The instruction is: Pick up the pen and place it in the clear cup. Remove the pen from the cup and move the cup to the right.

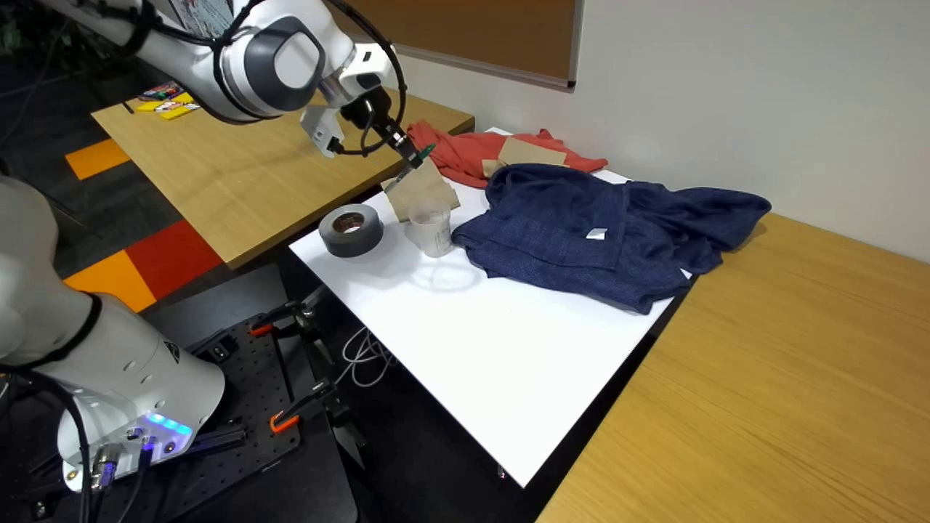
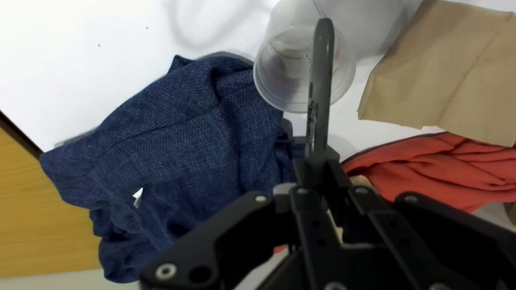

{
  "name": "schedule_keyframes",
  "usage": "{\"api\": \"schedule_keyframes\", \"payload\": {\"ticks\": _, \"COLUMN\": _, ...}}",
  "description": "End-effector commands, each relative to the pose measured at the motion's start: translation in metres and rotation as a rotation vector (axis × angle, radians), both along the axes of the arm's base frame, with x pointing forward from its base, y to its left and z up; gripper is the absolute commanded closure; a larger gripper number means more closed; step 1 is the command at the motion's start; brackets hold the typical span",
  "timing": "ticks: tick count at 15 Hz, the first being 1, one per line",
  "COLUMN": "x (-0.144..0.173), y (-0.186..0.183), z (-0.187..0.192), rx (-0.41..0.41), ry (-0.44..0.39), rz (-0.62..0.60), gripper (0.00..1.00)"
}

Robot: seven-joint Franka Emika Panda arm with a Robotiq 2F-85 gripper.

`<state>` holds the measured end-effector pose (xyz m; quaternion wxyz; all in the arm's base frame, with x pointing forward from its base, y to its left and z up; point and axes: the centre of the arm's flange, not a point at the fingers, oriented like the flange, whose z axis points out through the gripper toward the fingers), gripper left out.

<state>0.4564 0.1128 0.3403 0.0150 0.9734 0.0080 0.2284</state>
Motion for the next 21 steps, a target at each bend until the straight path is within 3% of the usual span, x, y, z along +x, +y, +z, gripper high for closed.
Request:
{"api": "schedule_keyframes", "payload": {"ticks": 1, "x": 0.020, "y": 0.028, "z": -0.013, "rx": -0.024, "ry": -0.041, "rz": -0.139, "gripper": 0.96}}
{"api": "schedule_keyframes", "payload": {"ticks": 8, "x": 0.032, "y": 0.050, "z": -0.015, "rx": -0.115, "ry": -0.130, "rz": -0.376, "gripper": 0.96}}
{"api": "schedule_keyframes", "payload": {"ticks": 11, "x": 0.031, "y": 0.065, "z": -0.033, "rx": -0.146, "ry": -0.099, "rz": -0.367, "gripper": 0.96}}
{"api": "schedule_keyframes", "payload": {"ticks": 12, "x": 0.015, "y": 0.050, "z": -0.011, "rx": -0.130, "ry": -0.120, "rz": -0.360, "gripper": 0.85}}
{"api": "schedule_keyframes", "payload": {"ticks": 16, "x": 0.019, "y": 0.060, "z": -0.033, "rx": -0.128, "ry": -0.076, "rz": -0.351, "gripper": 0.85}}
{"api": "schedule_keyframes", "payload": {"ticks": 17, "x": 0.021, "y": 0.060, "z": -0.032, "rx": -0.127, "ry": -0.076, "rz": -0.352, "gripper": 0.96}}
{"api": "schedule_keyframes", "payload": {"ticks": 21, "x": 0.022, "y": 0.069, "z": -0.037, "rx": -0.177, "ry": -0.173, "rz": -0.422, "gripper": 0.96}}
